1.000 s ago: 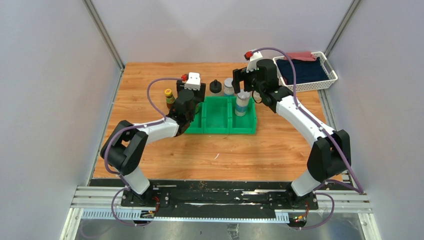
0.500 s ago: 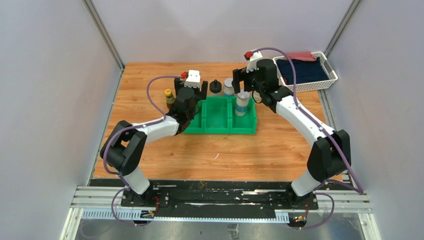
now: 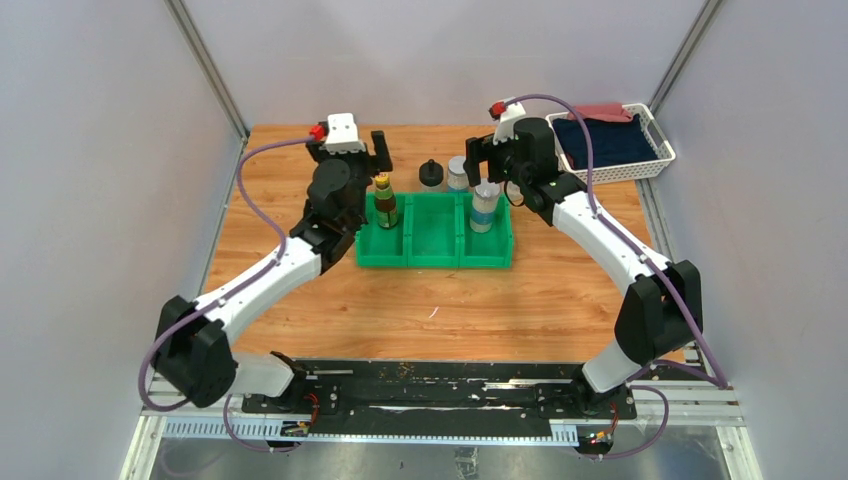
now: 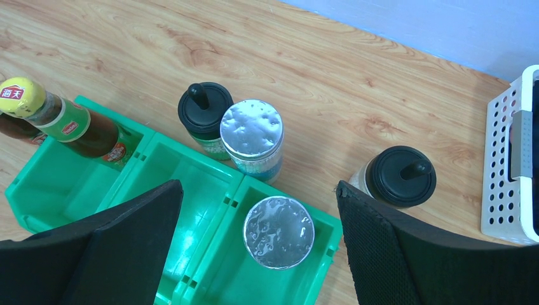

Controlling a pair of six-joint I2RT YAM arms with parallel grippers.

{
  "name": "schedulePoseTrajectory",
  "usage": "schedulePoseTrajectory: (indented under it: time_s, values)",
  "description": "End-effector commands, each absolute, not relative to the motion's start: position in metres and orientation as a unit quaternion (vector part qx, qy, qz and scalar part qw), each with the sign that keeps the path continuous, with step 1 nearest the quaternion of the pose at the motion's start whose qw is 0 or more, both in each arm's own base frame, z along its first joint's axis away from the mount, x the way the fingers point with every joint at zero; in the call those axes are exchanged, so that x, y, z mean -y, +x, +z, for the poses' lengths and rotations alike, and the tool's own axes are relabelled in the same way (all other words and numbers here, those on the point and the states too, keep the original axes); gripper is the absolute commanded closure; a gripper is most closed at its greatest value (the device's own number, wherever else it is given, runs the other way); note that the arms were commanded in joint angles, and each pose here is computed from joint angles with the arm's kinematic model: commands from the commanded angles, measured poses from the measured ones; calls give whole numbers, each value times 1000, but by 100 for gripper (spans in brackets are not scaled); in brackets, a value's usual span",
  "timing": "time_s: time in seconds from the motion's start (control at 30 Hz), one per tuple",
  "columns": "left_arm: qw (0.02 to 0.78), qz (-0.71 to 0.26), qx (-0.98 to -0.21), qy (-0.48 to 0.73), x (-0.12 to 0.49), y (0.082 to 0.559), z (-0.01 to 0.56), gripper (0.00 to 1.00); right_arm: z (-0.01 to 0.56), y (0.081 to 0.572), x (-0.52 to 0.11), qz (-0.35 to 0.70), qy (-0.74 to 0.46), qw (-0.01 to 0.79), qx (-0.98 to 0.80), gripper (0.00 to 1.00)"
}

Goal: Organize the condiment bottles
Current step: Pick up the bottle from the center of the board.

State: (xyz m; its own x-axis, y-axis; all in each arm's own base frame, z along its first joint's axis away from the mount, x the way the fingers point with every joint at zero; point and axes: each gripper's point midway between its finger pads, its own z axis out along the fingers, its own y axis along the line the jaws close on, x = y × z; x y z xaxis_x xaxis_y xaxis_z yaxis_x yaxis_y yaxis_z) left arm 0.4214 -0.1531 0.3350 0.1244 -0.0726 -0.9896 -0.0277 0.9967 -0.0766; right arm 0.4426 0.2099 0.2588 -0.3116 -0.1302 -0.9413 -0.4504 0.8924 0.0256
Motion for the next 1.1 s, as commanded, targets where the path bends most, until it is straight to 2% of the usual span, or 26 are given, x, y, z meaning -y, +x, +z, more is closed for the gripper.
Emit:
schedulePoseTrajectory:
  time_s: [0.0,0.4,0.67,0.87,1.07]
  values:
    - [734,-9,-674,-86,131,401,328,11,280,437,-212,154,-184,578,-780,6]
    - [699,22,-707,-104,102,370,259,0,274,437,-218,171,-182,579,-776,6]
    - [697,30,-701,-145,74,353,243,4,268,439,-222,179,-183,577,-776,6]
    - [731,1,-655,-188,59,335,289,8,279,433,-226,186,-195,581,-768,6]
    - [785,-128,-587,-149,83,316,382,12,297,409,-260,212,-271,567,-748,8]
